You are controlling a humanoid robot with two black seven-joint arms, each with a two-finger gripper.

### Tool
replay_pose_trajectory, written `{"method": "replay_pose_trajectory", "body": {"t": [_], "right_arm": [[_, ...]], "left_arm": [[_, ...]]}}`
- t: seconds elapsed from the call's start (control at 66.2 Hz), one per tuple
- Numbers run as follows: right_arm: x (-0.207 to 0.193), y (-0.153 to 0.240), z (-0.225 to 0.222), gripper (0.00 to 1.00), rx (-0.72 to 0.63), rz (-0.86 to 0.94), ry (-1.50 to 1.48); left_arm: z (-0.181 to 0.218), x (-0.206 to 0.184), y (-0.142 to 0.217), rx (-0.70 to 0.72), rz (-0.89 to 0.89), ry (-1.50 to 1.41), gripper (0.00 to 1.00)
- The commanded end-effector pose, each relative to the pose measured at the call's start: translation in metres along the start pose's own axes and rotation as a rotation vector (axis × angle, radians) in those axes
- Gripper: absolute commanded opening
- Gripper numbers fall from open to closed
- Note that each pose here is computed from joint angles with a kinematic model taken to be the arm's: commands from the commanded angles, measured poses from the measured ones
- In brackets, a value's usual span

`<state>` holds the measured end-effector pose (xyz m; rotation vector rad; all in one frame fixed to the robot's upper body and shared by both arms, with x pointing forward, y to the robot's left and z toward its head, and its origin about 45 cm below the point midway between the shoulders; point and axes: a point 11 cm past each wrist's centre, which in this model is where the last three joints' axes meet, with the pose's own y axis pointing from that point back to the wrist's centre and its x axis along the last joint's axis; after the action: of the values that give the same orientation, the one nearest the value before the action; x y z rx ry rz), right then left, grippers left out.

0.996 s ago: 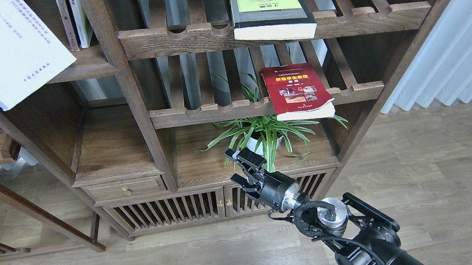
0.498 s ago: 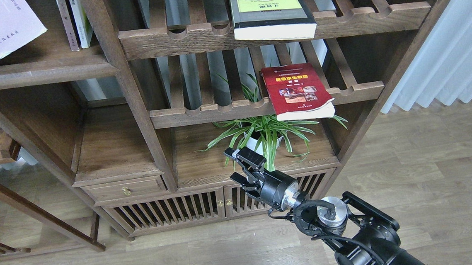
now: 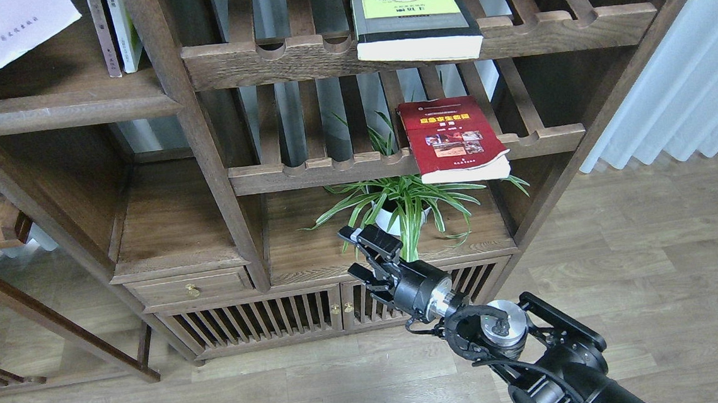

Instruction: Organize books on shelf

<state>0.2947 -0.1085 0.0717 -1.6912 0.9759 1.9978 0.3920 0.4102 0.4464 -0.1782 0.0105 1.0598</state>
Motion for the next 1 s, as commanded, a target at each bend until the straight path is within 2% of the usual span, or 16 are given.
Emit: {"method": "replay_pose_trajectory", "body": {"t": [0.0,0.181,0.528,0.981], "right_arm": [[-0.001,0.000,0.000,0.99,0.001,-0.003,-0.002],[-0.001,0.001,-0.001,0.99,0.006,-0.008,-0.006],[-0.001,0.000,-0.001,0.99,0.004,-0.006,-0.002],[-0.001,0.000,0.000,0.99,0.002,-0.004,-0.001]], "left_arm": [[-0.011,-0.005,-0.008,-0.002,-0.015,0.004,0.00],[-0.010,-0.010,-0.011,-0.015,-0.027,0.011,0.00],[-0.015,0.026,0.001,-0.008,0.098,0.030,0.00],[-0.039,0.035,-0.021,-0.052,0.249,0.085,0.00]]}}
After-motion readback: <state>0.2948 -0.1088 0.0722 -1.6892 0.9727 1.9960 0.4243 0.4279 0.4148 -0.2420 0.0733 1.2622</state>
